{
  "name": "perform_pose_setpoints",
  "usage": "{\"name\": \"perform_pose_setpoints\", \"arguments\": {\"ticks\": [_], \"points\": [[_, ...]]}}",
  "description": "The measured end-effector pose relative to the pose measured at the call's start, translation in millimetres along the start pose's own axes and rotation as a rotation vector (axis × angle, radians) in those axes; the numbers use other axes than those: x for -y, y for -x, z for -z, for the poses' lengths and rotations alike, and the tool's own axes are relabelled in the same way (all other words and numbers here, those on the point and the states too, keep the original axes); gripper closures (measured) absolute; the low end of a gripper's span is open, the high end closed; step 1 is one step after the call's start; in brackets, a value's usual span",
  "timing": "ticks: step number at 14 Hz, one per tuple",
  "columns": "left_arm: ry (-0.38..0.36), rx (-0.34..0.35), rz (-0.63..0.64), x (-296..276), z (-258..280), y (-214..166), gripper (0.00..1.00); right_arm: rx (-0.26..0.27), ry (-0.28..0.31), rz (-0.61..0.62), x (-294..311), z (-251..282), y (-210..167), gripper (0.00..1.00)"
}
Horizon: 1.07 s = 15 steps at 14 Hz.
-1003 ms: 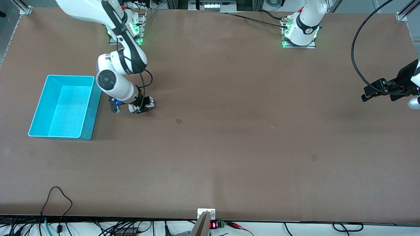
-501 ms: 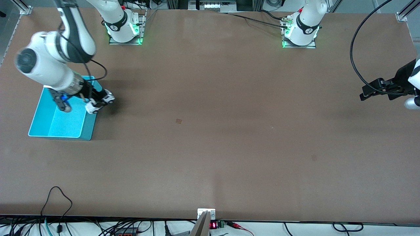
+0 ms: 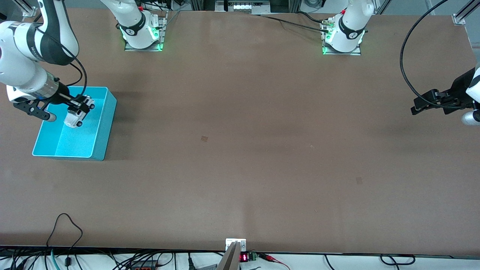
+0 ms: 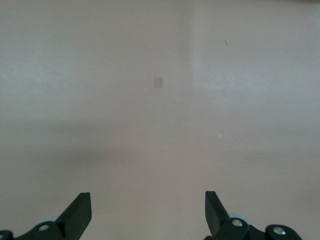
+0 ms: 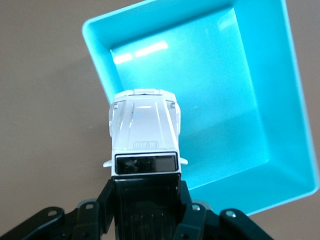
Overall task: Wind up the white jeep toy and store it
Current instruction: 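Carry the jeep over the turquoise bin with the right gripper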
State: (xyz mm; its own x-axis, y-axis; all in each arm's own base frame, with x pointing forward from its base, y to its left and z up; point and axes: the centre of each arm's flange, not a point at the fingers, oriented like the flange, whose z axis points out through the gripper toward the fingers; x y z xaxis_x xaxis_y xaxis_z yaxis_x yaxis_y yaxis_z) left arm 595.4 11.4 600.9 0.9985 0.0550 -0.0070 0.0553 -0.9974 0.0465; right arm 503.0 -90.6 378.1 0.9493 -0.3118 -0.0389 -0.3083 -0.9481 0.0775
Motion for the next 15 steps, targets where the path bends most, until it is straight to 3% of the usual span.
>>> {"name": "perform_pose_setpoints", "arguments": {"ticks": [6,11,15], "points": [[0.000,0.002,0.000,0,0,0,0.00,0.056,-0.004,0.178,-42,-26,-2,0.48],[0.000,0.003,0.000,0,-1,0,0.00,0.135,-0.014,0.203,-60,-66,3,0.48],[0.000,0.003,0.000,0,-1,0,0.00,0.137,-0.011,0.208,-68,-89,2,0.48]]}}
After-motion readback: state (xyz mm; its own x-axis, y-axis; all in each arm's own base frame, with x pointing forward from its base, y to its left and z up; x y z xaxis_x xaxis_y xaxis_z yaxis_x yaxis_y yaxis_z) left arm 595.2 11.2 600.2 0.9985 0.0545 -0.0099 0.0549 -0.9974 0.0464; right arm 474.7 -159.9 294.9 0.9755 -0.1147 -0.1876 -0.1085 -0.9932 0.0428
